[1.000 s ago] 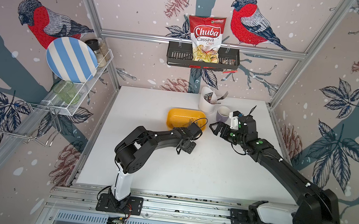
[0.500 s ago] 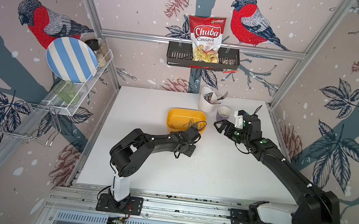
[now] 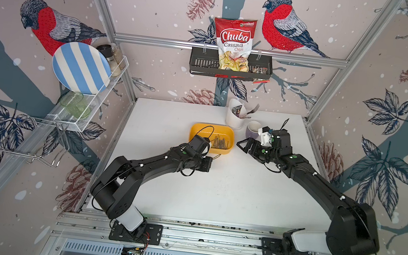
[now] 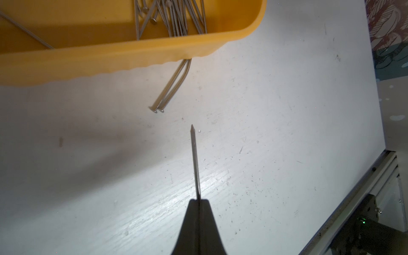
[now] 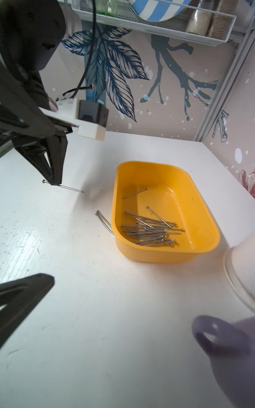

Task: Put the nails on the desktop into the storage box
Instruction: Pick up the nail from the center of the board.

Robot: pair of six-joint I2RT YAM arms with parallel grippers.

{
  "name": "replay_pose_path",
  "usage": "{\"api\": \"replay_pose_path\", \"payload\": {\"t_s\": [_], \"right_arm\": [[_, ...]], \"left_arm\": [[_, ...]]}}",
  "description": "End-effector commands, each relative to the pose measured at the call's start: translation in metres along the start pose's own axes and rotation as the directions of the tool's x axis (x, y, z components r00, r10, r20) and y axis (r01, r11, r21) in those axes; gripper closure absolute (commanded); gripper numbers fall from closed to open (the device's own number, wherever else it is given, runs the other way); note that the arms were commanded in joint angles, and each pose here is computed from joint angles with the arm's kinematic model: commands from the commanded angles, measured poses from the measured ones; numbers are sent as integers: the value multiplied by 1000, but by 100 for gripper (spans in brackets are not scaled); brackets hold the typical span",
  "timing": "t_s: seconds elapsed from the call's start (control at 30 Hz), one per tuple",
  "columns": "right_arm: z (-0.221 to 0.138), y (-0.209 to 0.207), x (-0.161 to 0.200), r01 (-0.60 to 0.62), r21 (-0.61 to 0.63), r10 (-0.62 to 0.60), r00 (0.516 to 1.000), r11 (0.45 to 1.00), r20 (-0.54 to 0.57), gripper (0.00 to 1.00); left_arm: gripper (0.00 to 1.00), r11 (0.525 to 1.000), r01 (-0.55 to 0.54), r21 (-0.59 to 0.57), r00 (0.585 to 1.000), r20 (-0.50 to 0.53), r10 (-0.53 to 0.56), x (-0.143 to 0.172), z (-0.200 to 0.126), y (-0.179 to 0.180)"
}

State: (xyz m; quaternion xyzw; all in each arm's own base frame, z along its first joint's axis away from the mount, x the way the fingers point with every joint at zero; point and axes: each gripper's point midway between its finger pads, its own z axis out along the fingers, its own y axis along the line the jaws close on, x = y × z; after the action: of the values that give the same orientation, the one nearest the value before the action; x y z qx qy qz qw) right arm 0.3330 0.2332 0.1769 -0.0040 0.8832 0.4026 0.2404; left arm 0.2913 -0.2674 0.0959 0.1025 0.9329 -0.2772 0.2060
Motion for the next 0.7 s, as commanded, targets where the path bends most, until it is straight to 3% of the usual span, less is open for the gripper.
{"api": "replay_pose_path", "payload": {"t_s": [0.0, 0.2, 0.67], "right_arm": [[12, 29, 14, -6, -133, -8, 995, 991, -99, 1], [36, 55, 32, -2, -205, -39, 980, 979, -195, 10], [54, 76, 33, -18, -260, -40, 975, 966, -217, 39]], "left_arm": [[100, 991, 20, 136, 993, 111, -35, -28, -18, -24], [100, 975, 14, 222, 980, 188, -57, -45, -40, -40], [100, 965, 7, 264, 973, 221, -67, -48, -54, -49]]}}
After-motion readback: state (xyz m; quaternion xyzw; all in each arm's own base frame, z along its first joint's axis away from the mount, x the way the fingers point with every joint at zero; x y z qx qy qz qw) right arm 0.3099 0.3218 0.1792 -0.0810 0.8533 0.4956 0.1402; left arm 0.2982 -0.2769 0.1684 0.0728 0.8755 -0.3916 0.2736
